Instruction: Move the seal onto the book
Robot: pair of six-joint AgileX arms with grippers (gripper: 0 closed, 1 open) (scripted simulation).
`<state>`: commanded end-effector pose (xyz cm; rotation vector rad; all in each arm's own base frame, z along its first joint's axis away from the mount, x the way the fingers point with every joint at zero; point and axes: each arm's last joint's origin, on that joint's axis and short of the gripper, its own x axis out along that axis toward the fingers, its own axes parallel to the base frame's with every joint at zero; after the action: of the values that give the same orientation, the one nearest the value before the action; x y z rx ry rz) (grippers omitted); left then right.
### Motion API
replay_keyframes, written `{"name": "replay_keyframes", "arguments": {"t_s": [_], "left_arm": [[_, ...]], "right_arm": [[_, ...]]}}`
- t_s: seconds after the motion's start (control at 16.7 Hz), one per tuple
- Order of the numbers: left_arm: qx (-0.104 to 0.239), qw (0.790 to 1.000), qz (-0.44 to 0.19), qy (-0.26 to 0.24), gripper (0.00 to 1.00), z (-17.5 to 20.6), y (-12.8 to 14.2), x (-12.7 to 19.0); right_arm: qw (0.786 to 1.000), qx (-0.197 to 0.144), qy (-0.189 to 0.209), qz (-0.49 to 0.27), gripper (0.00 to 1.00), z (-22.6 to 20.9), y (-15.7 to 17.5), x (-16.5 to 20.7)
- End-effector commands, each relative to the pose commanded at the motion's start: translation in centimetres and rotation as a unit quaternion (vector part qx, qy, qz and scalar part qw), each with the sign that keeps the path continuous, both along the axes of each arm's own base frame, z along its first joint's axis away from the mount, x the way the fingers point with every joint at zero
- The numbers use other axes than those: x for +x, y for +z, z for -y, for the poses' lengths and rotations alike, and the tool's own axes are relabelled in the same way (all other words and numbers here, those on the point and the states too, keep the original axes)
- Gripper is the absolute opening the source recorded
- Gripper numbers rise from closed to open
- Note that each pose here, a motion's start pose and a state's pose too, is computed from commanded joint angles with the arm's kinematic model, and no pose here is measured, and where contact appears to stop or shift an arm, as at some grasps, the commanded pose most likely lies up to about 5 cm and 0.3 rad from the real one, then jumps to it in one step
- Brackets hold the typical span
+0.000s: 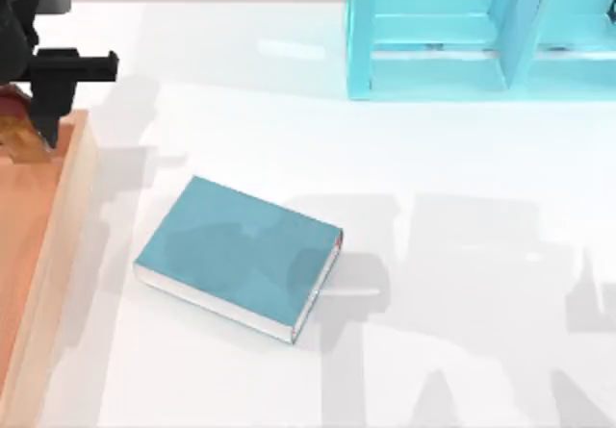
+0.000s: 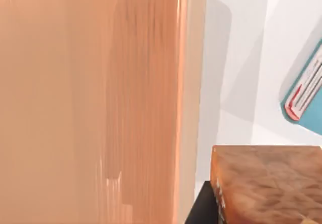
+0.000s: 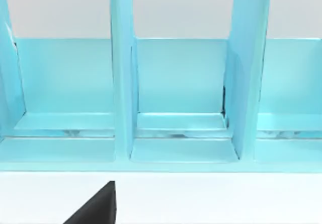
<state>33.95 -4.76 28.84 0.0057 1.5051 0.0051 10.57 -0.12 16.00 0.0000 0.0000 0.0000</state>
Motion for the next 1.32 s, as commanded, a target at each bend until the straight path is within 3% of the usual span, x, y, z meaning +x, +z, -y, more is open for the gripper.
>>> {"name": "replay_keyframes", "arguments": {"t_s": [0.12, 0.48, 0.78, 1.08, 1.32], "left_arm": [[-0.003, 1.0, -0.027, -0.01, 0.0, 0.6, -0.6, -0.1], [-0.003, 1.0, -0.028, -0.009, 0.0, 1.0, -1.0, 0.1], [-0.003, 0.999, -0.031, -0.01, 0.0, 7.0, -4.4, 0.9], [-0.005, 1.0, -0.029, -0.01, 0.0, 14.3, -8.4, -0.1], [-0.004, 0.999, -0.031, -0.01, 0.0, 15.8, -9.5, -0.5]], "right_arm": [[1.0, 0.0, 0.0, 0.0, 1.0, 0.0, 0.0, 0.0], [1.0, 0.0, 0.0, 0.0, 1.0, 0.0, 0.0, 0.0], [1.0, 0.0, 0.0, 0.0, 1.0, 0.0, 0.0, 0.0], [1.0, 0.0, 0.0, 0.0, 1.0, 0.0, 0.0, 0.0], [1.0, 0.0, 0.0, 0.0, 1.0, 0.0, 0.0, 0.0]]}}
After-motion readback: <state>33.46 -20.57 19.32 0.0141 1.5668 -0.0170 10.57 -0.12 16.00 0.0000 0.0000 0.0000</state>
